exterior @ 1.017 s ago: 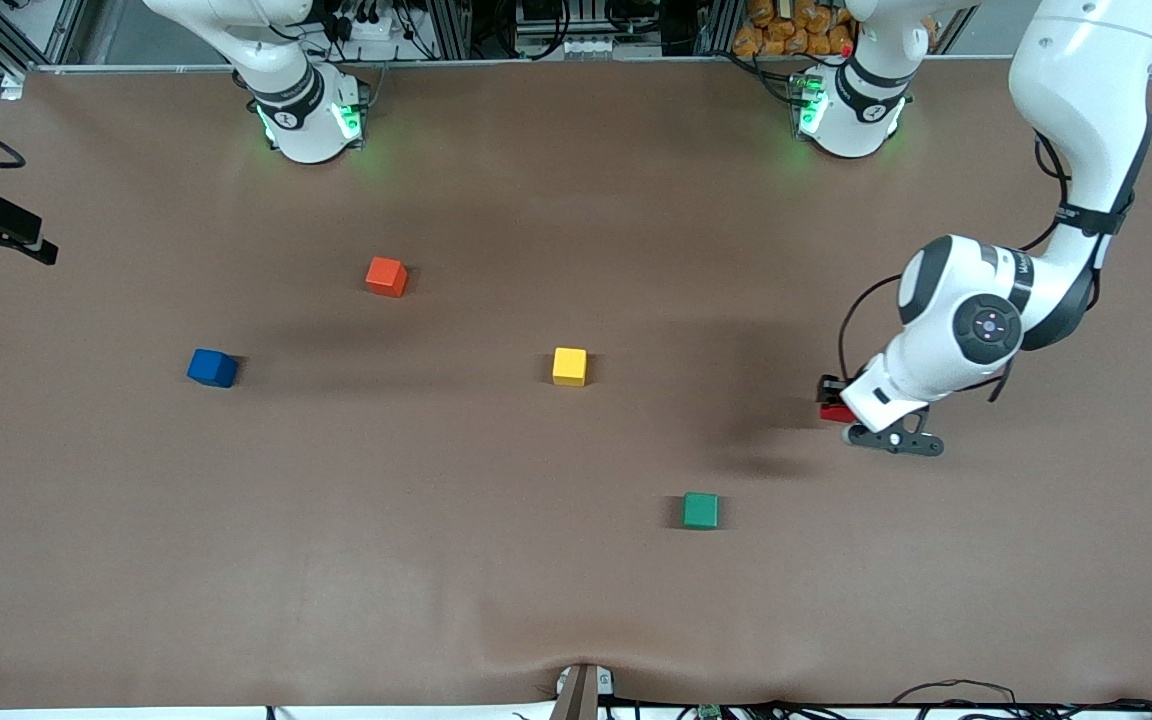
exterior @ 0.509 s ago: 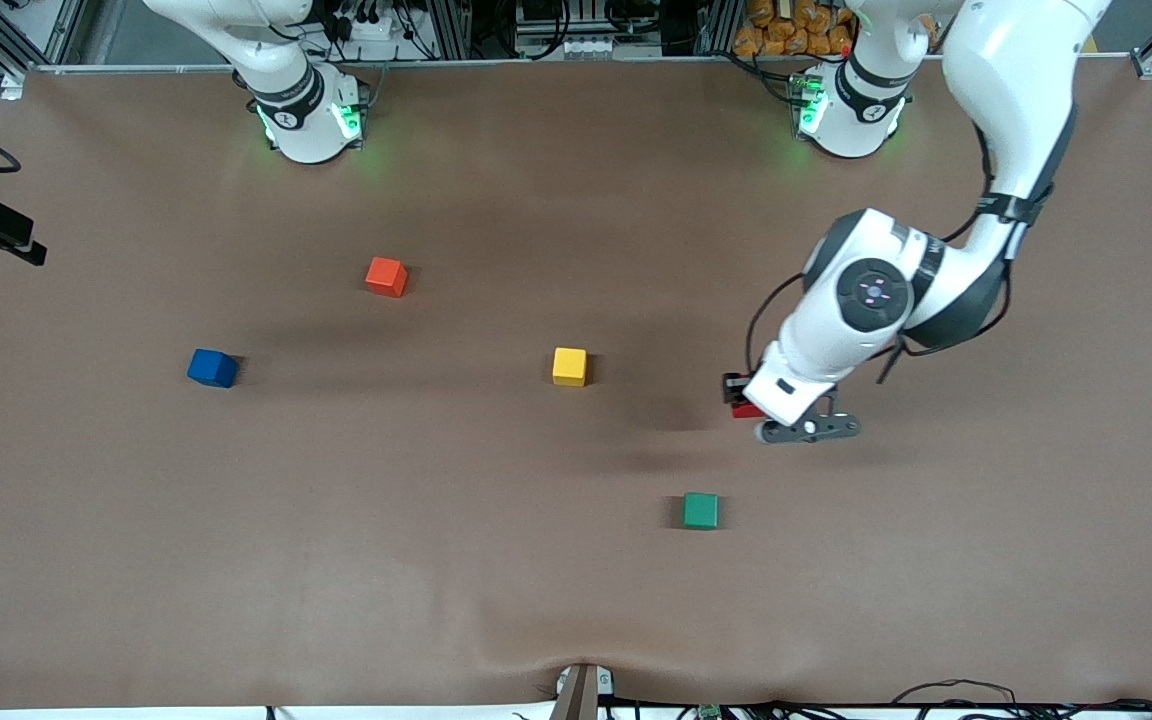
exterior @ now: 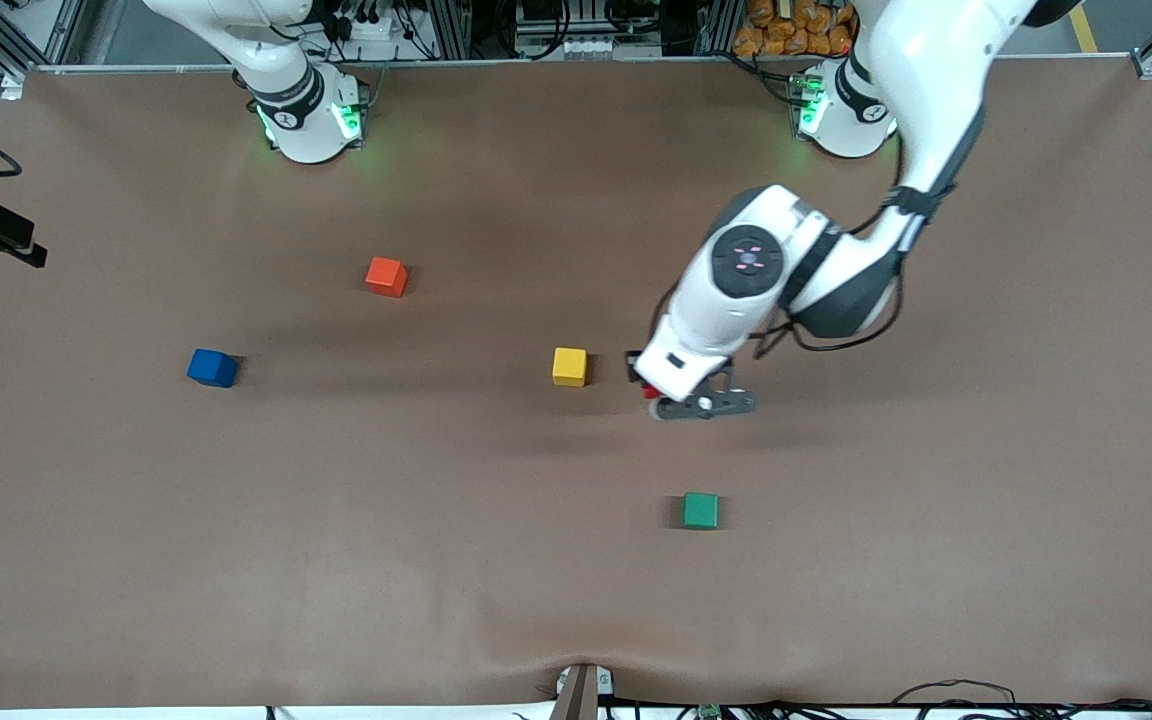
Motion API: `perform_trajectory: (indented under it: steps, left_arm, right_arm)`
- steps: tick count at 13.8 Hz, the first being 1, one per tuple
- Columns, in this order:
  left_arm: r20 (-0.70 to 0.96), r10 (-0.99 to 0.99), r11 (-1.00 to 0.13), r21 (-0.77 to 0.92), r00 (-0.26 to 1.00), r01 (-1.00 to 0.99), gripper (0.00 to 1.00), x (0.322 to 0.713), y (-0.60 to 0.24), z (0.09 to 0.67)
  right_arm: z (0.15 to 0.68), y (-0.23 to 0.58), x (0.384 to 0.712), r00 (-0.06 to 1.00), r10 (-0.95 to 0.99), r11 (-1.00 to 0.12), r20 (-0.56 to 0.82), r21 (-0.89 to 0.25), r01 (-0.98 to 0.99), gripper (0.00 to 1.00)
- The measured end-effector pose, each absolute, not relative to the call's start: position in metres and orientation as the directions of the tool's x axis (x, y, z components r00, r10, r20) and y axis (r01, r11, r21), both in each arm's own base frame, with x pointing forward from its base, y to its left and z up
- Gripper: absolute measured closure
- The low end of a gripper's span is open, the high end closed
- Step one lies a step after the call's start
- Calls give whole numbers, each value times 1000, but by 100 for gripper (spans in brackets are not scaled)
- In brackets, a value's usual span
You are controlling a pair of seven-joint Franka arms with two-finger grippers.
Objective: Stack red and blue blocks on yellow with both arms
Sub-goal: 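Carry the red cube with the left gripper above the yellow cube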
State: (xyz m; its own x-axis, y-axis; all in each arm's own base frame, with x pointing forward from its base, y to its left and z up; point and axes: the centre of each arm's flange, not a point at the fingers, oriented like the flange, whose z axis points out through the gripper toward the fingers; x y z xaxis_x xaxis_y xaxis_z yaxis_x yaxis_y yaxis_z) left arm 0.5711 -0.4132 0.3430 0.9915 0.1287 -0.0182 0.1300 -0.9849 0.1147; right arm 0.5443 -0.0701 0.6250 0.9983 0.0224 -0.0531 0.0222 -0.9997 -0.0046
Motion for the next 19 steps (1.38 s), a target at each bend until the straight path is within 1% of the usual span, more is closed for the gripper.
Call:
perform_trajectory:
  steps: [2,5,9,11,14,19]
  left_arm:
    - [-20,144,-983,116,989,146,44,571,-435,332]
    - [11,146,-987,72,989,144,44,568,-460,312]
    - [34,99,-995,18,995,98,44,537,-509,281]
    - [27,88,-996,2,996,88,44,532,-516,274]
    - [20,82,-997,-8,996,82,44,530,-516,273]
    - [15,24,-1000,-12,1000,24,44,514,-532,270]
  right_arm:
    - [620,-70,547,998,22,-1000,-62,-5,22,0]
    - [619,-70,547,998,23,-1000,-63,-6,22,0]
    - [613,-70,551,997,24,-1000,-75,-7,24,0]
    - [609,-69,553,996,25,-1000,-81,-8,25,0]
    - [592,-71,561,994,23,-1000,-109,-10,23,0]
    - [544,-83,580,982,9,-1000,-187,-13,6,0]
